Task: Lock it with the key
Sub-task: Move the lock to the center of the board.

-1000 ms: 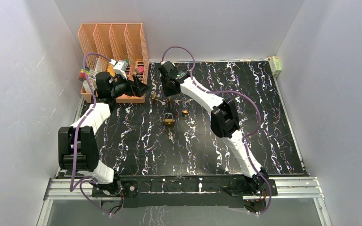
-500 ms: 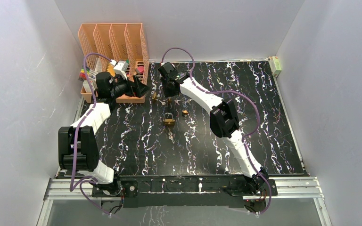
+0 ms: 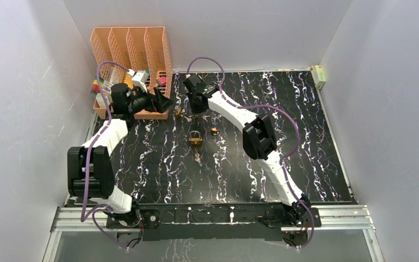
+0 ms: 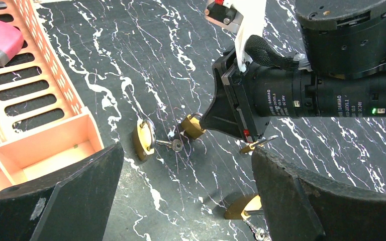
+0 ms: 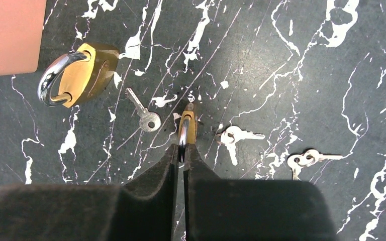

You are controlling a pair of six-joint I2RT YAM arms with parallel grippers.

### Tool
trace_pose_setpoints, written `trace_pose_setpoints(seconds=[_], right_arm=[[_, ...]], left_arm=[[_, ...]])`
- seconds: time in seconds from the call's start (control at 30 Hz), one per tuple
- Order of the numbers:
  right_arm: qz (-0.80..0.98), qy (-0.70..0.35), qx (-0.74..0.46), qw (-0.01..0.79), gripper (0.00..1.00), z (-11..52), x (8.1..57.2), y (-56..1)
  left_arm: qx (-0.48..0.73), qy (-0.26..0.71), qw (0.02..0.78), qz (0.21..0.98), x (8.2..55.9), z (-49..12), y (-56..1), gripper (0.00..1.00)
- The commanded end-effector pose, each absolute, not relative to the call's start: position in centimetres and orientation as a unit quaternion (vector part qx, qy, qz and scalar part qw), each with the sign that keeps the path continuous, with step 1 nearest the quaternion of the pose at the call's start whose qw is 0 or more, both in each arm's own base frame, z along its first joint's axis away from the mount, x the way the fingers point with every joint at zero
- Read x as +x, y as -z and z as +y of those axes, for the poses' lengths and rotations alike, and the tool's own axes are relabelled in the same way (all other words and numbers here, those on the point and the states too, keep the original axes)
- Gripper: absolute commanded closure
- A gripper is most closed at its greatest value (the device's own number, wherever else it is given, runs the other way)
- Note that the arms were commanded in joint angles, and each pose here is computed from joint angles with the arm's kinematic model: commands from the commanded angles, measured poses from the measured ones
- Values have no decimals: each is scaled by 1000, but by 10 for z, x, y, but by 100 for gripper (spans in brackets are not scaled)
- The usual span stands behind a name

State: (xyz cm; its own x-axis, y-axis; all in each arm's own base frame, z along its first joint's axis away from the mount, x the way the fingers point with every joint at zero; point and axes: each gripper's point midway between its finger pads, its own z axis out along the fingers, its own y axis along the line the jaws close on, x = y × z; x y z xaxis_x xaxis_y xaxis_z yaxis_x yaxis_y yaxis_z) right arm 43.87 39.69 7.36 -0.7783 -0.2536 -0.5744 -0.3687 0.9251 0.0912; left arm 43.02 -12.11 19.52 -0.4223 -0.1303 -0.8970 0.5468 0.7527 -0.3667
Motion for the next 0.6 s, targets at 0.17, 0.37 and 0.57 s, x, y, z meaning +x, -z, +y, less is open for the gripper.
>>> trace_pose_setpoints(seconds=[0.17,0.37,0.57], right_arm=[[899,-98,-270,329,100,394,441,-109],[831,-108,-417,353,100,393,430,-135],[781,-169,-491,347,100,401,409,-150]], left_arm=[[145,318,540,766,437,-119,-213,2],[148,317,540,766,437,-118,-212,2],[149,315,539,767,437,-118,-211,2]])
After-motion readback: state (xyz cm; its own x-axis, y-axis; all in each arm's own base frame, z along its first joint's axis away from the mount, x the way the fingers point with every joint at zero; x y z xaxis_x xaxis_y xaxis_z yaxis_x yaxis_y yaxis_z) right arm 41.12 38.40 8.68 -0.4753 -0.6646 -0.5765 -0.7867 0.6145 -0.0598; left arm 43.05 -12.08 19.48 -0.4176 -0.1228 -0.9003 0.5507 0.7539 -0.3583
